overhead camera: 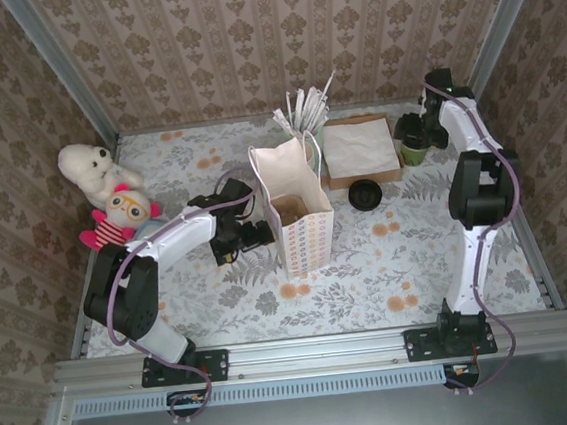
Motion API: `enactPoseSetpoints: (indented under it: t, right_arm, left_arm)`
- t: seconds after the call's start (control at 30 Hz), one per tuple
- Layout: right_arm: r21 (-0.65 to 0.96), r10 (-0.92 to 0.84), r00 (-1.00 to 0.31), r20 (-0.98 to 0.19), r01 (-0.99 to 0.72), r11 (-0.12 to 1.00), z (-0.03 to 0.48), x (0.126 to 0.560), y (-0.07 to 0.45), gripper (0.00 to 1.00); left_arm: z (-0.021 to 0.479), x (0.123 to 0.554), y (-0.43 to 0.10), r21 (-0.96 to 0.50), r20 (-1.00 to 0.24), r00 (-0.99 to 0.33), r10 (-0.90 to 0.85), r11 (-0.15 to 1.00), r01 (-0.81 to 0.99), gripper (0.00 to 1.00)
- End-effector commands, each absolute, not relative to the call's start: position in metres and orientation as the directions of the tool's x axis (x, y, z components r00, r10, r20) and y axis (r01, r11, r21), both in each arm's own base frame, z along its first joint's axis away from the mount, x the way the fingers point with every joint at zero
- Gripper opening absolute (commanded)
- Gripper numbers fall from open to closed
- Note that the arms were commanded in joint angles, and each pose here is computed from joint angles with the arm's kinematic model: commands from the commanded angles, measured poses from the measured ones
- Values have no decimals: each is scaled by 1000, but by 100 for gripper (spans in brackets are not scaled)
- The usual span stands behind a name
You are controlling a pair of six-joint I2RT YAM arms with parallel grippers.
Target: Pack the takeout coffee
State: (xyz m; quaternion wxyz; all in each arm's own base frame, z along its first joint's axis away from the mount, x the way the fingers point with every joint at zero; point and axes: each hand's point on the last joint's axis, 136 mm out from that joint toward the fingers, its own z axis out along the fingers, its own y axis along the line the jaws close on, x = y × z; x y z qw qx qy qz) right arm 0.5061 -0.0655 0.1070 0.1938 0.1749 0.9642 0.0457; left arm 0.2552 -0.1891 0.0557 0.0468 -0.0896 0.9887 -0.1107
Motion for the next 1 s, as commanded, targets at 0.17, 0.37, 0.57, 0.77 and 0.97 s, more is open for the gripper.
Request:
enactPoseSetpoints:
  t: [0.17, 0.37, 0.57, 0.77, 0.97]
  right_arm:
    - [217, 443, -804, -396, 387, 896, 137, 420, -38, 81]
    - [215, 415, -844, -340, 360, 908, 121, 350, 3, 82]
    - [229, 366, -883, -295, 306, 924, 114, 296, 43, 81]
    - [315, 267, -919, -290, 172, 933, 109, 277, 94, 81]
    - [281, 148, -938, -315, 57, 958, 98, 273, 116, 82]
  left_arm:
    - [75, 269, -178, -221, -182, -962, -205, 962, -163, 100]
    - [90, 282, -170, -244, -269, -927, -262, 950, -197, 100]
    - [102, 290, -162, -247, -318, -908, -272, 949, -198, 100]
    - [121, 301, -168, -355, -429, -852, -299, 923, -145, 100]
    - [133, 302, -161, -382, -489, -807, -330, 913, -141, 100]
